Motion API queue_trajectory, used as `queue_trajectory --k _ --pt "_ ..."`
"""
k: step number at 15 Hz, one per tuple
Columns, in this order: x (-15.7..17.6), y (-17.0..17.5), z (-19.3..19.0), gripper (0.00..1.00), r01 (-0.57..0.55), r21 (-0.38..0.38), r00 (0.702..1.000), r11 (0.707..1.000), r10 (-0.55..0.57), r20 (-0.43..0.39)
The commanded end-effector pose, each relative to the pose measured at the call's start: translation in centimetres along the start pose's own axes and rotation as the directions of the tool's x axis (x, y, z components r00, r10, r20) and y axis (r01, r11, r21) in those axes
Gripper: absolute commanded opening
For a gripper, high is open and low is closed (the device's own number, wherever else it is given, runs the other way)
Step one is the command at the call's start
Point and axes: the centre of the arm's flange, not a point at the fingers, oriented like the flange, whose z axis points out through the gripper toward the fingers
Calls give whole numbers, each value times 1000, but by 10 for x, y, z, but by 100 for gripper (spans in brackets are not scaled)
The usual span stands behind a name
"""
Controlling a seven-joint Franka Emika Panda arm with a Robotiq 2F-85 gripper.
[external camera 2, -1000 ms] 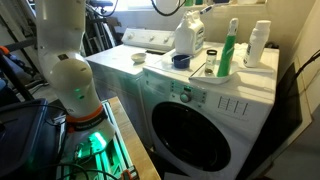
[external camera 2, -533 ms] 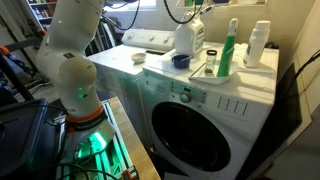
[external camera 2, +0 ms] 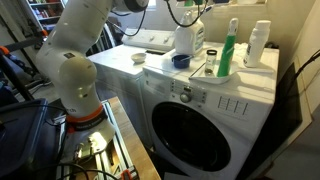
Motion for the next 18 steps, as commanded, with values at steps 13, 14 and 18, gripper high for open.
queue_trajectory --k 13,14,18 --pt "-16 -6 75 50 -107 -15 994 994 107 6" --pt "-15 -7 77 42 -111 -16 994 994 111 4" --pt "-13 -9 81 11 -130 -17 991 991 130 -20"
